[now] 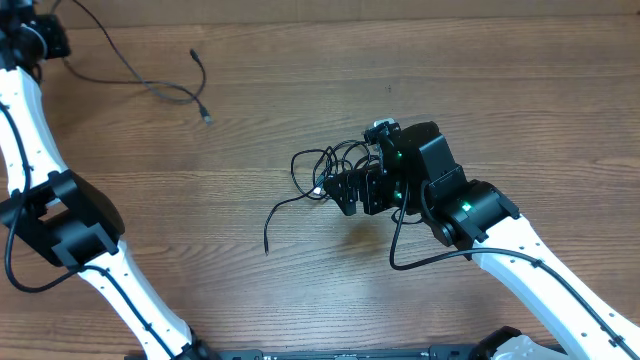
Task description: Untangle cables
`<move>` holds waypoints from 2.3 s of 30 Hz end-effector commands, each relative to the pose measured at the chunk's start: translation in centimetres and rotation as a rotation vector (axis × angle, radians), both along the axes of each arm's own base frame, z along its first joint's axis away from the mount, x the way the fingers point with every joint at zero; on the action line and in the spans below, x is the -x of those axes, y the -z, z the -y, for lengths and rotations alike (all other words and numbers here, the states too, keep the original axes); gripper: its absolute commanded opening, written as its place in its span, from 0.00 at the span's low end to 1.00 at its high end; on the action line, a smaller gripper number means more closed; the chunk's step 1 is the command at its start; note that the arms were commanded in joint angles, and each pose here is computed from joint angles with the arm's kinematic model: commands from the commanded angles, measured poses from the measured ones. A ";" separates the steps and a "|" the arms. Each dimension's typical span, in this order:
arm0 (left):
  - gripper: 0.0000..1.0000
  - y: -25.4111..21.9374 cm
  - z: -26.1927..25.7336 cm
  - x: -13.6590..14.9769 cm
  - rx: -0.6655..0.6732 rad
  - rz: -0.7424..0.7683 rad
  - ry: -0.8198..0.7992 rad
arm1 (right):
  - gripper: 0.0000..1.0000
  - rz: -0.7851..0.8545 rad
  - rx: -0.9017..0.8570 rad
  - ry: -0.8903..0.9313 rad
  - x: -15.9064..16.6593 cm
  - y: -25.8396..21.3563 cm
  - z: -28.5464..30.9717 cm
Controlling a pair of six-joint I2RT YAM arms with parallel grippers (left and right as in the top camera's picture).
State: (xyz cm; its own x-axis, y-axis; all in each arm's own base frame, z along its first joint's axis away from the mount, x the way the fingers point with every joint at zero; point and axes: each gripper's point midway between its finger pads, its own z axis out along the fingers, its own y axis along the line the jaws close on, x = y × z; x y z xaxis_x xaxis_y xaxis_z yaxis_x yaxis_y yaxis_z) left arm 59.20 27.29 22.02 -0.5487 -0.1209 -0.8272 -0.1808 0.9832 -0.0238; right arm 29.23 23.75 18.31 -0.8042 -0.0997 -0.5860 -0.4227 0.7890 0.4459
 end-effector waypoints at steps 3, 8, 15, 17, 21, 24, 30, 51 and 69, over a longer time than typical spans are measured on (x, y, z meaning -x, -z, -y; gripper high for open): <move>0.83 0.5 -4.4 1.2 -0.068 -0.016 -0.122 | 1.00 0.025 -0.011 0.005 -0.5 -0.9 -0.2; 1.00 2.9 -6.8 3.0 0.018 -0.069 -0.280 | 1.00 0.024 -0.011 0.005 -0.5 -0.8 -0.2; 1.00 6.0 -3.0 4.4 0.216 -0.185 -0.192 | 1.00 0.024 -0.011 0.005 -0.5 -0.8 -0.2; 1.00 6.9 -1.9 4.6 0.240 -0.223 -0.177 | 1.00 0.023 -0.011 0.005 -0.5 -0.8 -0.2; 1.00 9.2 -0.3 4.5 0.252 -0.291 -0.167 | 1.00 0.020 -0.009 0.005 -0.5 -0.8 -0.2; 1.00 10.7 -0.5 4.6 0.221 -0.329 -0.198 | 1.00 0.013 -0.005 0.005 -0.3 -0.6 -0.1; 1.00 14.5 -2.8 5.0 0.150 -0.397 -0.328 | 1.00 -0.001 0.004 0.005 -0.1 -0.4 0.1; 0.71 21.9 -7.4 5.7 0.114 -0.424 -0.422 | 1.00 -0.002 0.005 0.005 -0.1 -0.3 0.1; 0.04 19.4 -10.8 5.1 0.085 -0.328 -0.465 | 0.99 -0.004 0.006 0.004 0.0 -0.3 0.1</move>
